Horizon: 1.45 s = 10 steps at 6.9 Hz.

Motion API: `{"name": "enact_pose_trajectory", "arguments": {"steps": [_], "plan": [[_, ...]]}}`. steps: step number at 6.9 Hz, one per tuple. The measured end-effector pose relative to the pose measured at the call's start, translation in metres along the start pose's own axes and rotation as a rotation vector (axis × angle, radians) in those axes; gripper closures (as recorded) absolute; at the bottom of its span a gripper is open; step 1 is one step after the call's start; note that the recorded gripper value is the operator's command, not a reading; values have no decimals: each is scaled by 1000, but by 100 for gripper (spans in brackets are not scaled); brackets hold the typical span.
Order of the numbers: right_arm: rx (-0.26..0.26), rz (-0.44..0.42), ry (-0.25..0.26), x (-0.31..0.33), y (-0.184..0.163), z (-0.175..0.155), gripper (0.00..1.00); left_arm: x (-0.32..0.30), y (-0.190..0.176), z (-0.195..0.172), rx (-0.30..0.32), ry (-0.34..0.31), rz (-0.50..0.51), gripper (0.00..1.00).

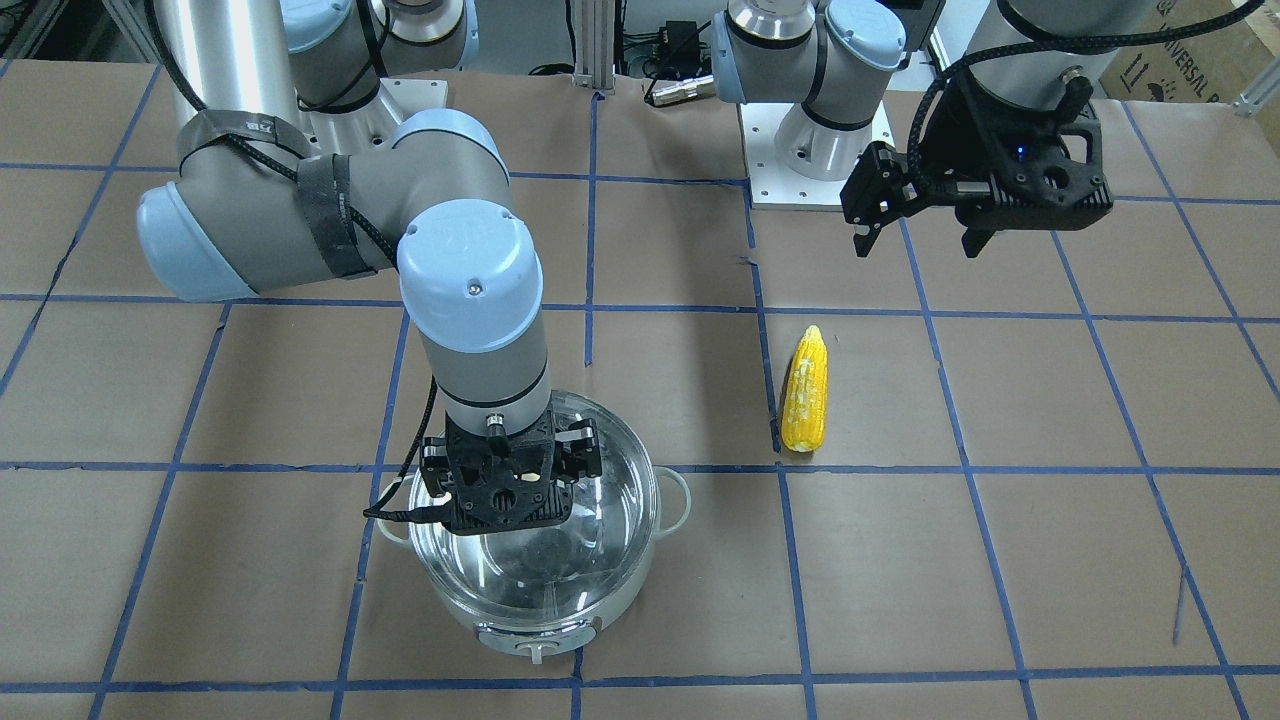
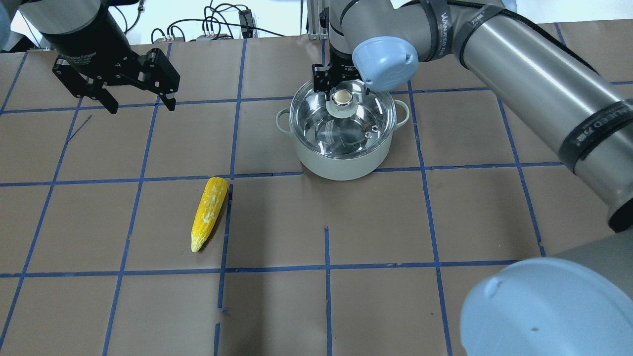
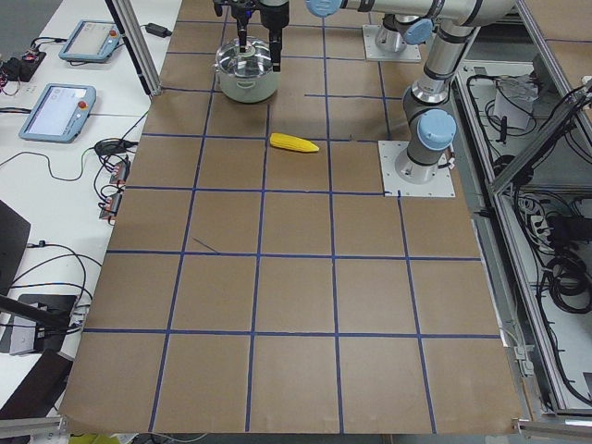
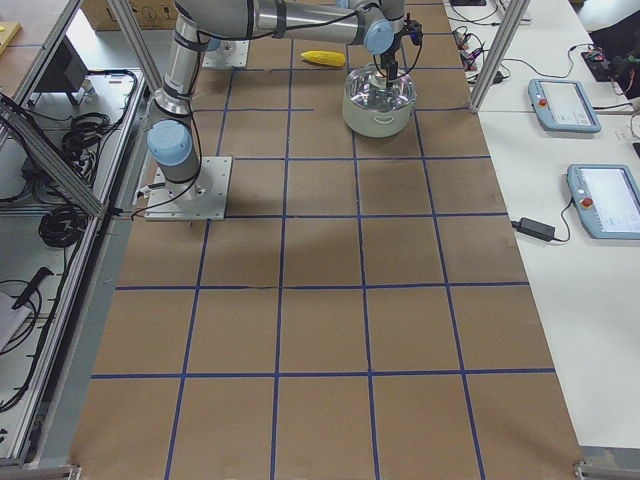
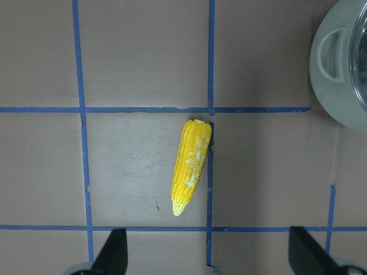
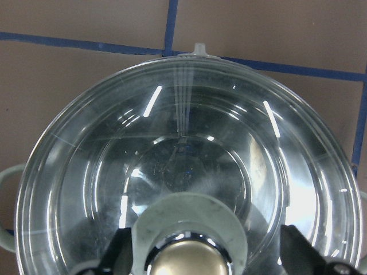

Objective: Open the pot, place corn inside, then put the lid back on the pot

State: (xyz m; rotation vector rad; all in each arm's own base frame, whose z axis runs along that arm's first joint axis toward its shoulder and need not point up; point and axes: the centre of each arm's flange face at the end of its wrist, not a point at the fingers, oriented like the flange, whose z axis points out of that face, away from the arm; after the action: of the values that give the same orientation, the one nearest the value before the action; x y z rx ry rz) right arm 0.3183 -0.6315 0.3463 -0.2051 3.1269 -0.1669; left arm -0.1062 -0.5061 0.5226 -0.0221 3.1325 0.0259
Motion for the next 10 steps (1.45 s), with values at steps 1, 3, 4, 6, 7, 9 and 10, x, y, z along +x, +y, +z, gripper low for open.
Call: {"name": "enact_pose_trajectory", "arguments": {"steps": [1,3,4,6,7,9,10], "plan": [[1,1,-1,-3,0,0,9,0,0,0,0,0,0,0],[5,2,-2,-4,-1,-3,35,0,0,1,-2,0,0,0],[4,1,-1,-5,-1,-3,55,0,0,1,-2,0,0,0],[1,2,0,-5,-1,-3,93,0,0,1,-1,0,0,0],[1,2,0,-5,-1,-3,94,0,0,1,-1,0,0,0],[10,-3,0,-4,-3,-11,94,0,0,0,0,-1,1,0],[14,-6,8,-3,-7,-33,94,0,0,0,0,-2,2,0]]}}
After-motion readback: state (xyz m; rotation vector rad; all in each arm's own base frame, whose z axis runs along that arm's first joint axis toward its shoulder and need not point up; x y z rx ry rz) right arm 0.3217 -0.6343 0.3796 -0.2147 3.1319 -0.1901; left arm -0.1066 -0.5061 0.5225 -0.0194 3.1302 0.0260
